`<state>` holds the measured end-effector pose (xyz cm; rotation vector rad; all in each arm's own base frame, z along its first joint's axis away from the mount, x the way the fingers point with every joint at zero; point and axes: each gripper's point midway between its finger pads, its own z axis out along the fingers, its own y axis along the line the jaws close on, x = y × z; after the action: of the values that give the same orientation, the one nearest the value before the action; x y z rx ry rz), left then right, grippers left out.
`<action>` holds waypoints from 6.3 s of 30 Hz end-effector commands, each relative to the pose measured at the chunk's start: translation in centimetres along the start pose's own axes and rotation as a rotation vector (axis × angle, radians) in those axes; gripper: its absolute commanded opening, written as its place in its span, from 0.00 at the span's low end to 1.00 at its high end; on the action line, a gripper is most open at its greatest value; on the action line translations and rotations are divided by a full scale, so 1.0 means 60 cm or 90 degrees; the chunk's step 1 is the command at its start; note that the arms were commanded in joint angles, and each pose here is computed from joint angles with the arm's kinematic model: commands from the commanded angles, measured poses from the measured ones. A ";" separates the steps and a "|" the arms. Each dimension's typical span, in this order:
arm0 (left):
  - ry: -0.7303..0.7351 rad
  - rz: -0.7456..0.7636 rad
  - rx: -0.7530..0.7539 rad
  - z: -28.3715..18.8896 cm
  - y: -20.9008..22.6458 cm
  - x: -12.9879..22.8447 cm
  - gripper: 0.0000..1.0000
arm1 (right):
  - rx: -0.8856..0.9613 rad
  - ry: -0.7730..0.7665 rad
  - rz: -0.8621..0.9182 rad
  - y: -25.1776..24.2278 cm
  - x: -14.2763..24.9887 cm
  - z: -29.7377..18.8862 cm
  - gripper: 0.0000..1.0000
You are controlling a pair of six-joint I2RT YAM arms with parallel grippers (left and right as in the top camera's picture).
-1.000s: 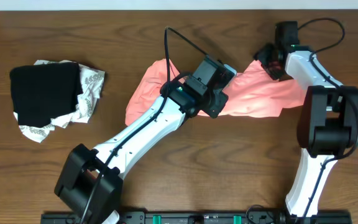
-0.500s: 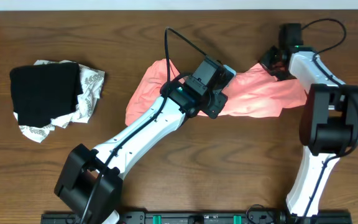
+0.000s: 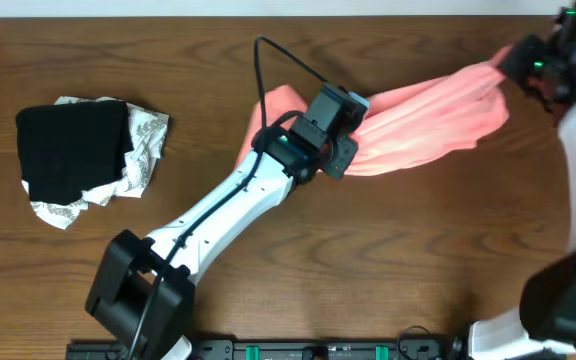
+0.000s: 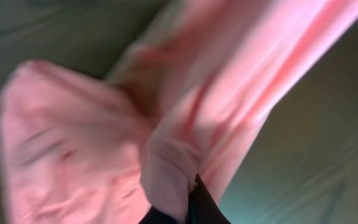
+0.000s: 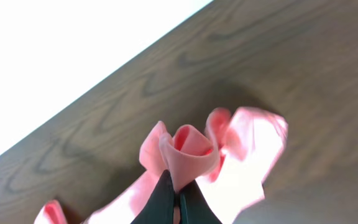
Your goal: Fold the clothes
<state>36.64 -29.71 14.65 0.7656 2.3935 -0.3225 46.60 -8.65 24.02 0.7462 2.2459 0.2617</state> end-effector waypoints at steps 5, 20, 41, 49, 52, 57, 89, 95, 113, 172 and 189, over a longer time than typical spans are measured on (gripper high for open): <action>-0.083 -0.021 -0.039 -0.047 0.055 -0.054 0.06 | 0.044 0.047 -0.030 -0.047 0.022 -0.022 0.01; -0.353 -0.023 -0.088 -0.336 0.108 -0.170 0.06 | -0.154 -0.017 -0.141 0.062 -0.001 -0.135 0.01; -0.602 -0.003 -0.115 -0.642 0.083 -0.158 0.06 | -0.211 -0.258 -0.200 0.112 -0.029 -0.410 0.01; -0.465 -0.043 -0.192 -0.424 0.189 -0.212 0.06 | -0.196 -0.195 -0.160 0.105 -0.066 -0.272 0.01; -0.458 -0.004 -0.195 -0.337 0.218 -0.249 0.06 | -0.210 -0.218 -0.141 0.113 -0.107 -0.213 0.01; -0.555 0.038 -0.213 -0.367 0.219 -0.343 0.06 | -0.318 -0.333 -0.173 0.168 -0.181 -0.215 0.01; 0.049 -0.008 -0.127 -0.279 0.183 -0.034 0.21 | -0.180 0.063 -0.404 0.040 0.083 -0.192 0.09; 0.041 -0.036 -0.125 -0.283 0.180 -0.036 0.24 | -0.089 0.083 -0.351 0.000 0.082 -0.185 0.69; 0.091 -0.064 0.118 -0.115 0.103 -0.042 0.34 | 0.002 0.153 -0.154 -0.045 0.099 -0.132 0.68; 0.161 0.016 0.139 0.220 0.045 0.034 0.46 | 0.017 0.227 -0.127 -0.061 0.131 -0.088 0.63; 0.256 -0.011 0.068 0.077 0.067 0.053 0.06 | 0.019 0.231 -0.127 -0.062 0.133 -0.089 0.62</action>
<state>38.43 -27.76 2.99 0.9918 2.8592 -0.3832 36.67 -6.71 21.09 0.4985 2.6675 0.2838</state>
